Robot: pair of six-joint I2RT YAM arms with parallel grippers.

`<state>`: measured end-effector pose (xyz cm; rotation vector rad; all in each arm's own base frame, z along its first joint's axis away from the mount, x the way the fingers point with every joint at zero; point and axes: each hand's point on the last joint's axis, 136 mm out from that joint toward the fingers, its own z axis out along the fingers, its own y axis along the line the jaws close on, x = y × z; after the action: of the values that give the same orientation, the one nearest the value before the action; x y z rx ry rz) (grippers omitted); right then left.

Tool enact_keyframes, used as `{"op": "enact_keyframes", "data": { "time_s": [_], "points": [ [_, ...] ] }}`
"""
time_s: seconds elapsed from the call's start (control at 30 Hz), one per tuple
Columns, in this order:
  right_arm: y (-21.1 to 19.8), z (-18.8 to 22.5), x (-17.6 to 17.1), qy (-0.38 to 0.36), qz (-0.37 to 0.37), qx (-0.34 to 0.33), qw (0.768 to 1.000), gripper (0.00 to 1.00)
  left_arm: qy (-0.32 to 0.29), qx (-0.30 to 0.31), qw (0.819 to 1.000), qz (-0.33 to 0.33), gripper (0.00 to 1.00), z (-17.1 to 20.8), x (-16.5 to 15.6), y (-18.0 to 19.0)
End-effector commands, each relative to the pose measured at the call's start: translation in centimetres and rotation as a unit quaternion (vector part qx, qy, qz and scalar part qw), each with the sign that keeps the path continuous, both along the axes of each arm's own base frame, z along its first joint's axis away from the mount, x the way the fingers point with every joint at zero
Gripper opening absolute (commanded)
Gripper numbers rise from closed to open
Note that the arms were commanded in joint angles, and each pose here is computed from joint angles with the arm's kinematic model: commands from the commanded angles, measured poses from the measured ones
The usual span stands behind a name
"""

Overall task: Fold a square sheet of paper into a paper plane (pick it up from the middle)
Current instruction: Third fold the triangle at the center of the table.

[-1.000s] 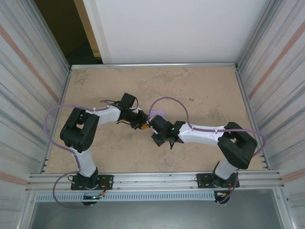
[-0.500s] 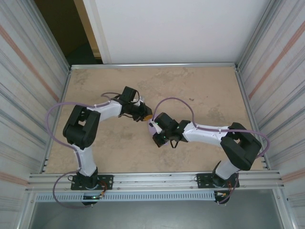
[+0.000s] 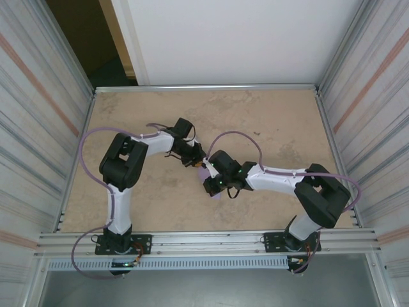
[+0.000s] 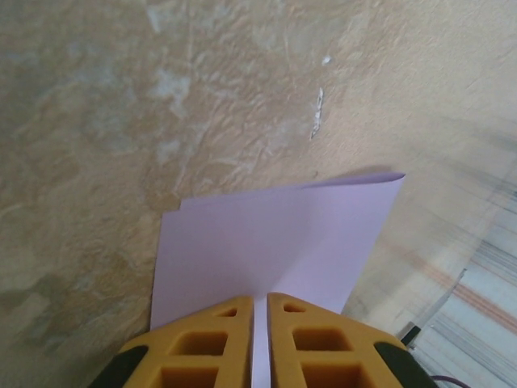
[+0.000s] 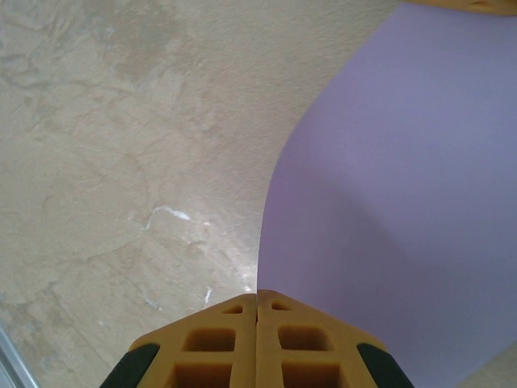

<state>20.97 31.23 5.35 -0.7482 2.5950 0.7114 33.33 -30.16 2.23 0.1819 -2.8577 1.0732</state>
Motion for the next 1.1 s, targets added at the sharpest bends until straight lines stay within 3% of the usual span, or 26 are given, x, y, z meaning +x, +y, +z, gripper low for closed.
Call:
{"op": "enact_keyframes", "data": {
  "time_s": [0.0, 0.43, 0.83, 1.07],
  "points": [
    [-1.0, -0.6, 0.6, 0.015, -0.038, -0.004, 0.999, 0.0, 0.014, 0.041, 0.999, -0.024, 0.12, -1.4, -1.0, 0.8],
    [-4.2, -1.9, 2.8, 0.019, -0.118, -0.045, 0.992, 0.0, 0.02, 0.054, 0.997, -0.046, 0.12, -2.4, -1.3, 0.6],
    [-4.0, -2.6, 3.0, 0.034, -0.116, -0.059, 0.991, 0.0, 0.016, 0.044, 0.997, -0.056, 0.12, -1.9, -1.1, 0.1],
    [-3.9, -3.0, 3.1, 0.041, -0.116, -0.068, 0.99, 0.0, -0.015, 0.025, 0.997, -0.075, 0.13, 0.8, 0.2, -0.7]
  ]
}}
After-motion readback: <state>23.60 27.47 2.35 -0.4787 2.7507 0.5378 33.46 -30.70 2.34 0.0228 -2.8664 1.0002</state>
